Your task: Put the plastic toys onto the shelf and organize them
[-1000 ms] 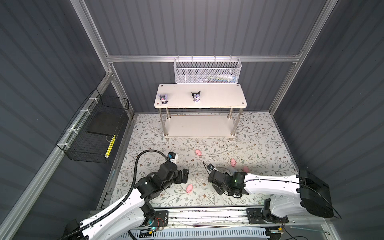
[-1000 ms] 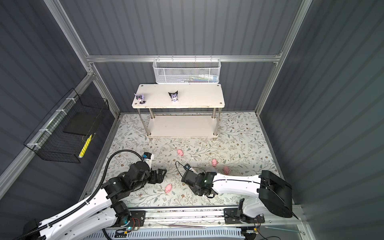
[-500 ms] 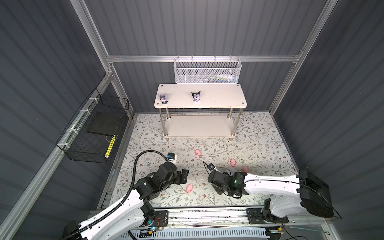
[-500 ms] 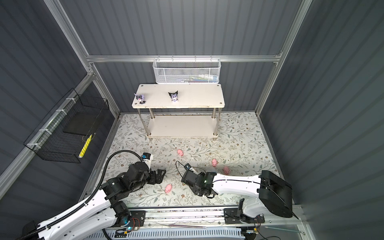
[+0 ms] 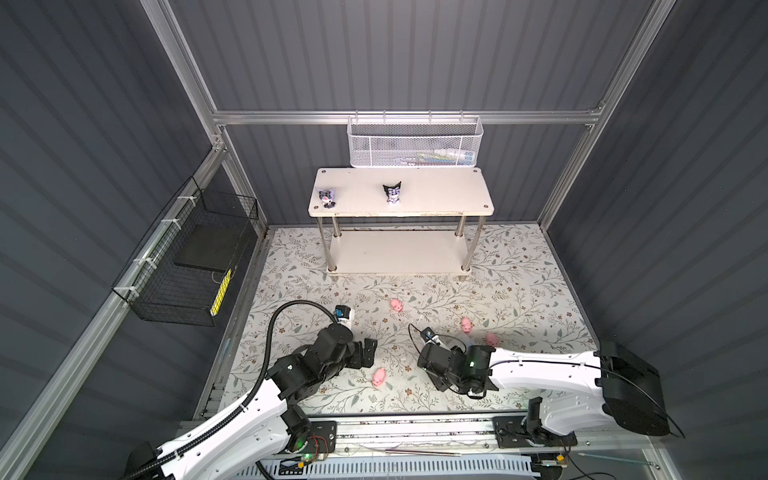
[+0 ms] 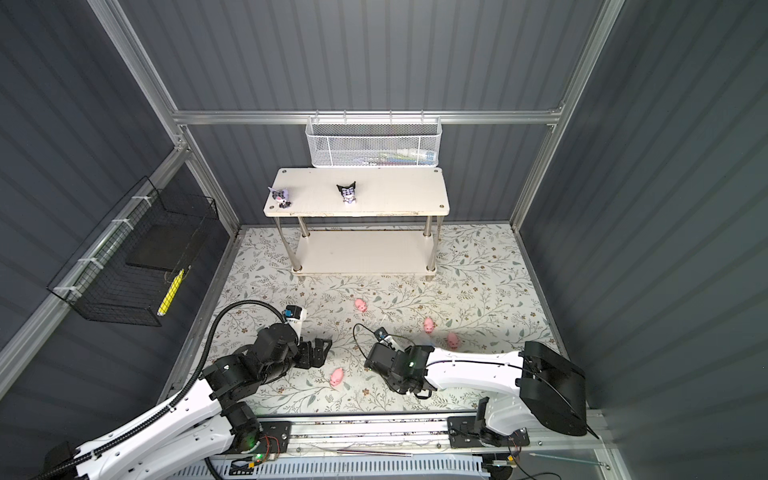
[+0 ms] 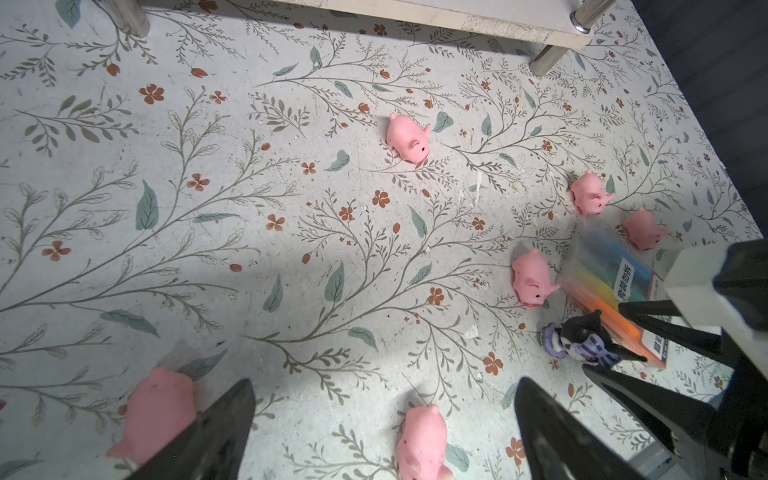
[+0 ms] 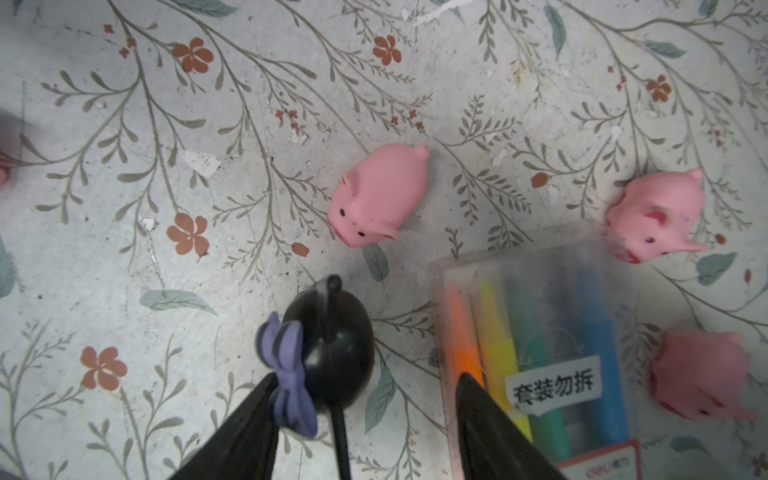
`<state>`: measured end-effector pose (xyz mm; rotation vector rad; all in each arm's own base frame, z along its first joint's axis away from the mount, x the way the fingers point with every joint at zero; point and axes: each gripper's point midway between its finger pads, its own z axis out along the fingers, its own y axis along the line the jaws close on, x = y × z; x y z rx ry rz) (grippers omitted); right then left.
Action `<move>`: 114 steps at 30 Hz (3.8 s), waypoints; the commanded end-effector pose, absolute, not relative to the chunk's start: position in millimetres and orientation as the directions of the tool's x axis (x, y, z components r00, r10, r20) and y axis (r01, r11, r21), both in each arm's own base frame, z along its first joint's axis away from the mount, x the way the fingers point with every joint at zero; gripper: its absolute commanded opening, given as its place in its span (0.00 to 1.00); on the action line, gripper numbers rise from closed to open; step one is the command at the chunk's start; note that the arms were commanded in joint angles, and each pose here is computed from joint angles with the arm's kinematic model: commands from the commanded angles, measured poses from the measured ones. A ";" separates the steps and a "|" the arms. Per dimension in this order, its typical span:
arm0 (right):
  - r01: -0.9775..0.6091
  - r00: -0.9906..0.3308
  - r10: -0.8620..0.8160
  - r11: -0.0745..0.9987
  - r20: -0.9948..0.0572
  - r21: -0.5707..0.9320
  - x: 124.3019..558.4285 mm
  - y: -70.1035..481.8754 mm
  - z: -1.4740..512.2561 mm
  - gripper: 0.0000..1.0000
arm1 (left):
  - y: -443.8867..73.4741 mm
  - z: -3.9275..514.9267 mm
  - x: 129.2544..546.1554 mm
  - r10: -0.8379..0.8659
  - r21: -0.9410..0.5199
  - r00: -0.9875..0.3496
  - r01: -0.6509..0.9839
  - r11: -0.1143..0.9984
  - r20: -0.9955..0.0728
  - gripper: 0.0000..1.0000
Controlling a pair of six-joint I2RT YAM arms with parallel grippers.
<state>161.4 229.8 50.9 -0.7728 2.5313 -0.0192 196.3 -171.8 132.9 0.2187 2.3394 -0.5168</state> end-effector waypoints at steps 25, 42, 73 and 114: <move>-0.416 -0.776 -0.468 0.884 -0.424 -0.215 158.3 197.7 52.4 0.70 | -174.6 153.9 194.4 0.015 -0.311 -0.705 0.332 0.890 -0.709 0.97; -0.397 -0.758 -0.383 0.913 -0.528 -0.094 144.1 217.8 78.6 0.74 | -164.9 156.0 189.5 0.006 -0.307 -0.700 0.321 0.896 -0.714 0.97; -0.338 -0.582 -0.152 0.939 -0.799 0.067 150.0 249.4 57.2 0.79 | -154.4 172.7 184.6 -0.037 -0.328 -0.679 0.305 0.894 -0.733 0.97; -0.398 -0.581 -0.215 0.916 -0.785 0.044 169.1 254.0 39.6 0.59 | -148.7 176.5 186.2 -0.043 -0.311 -0.679 0.279 0.908 -0.733 0.97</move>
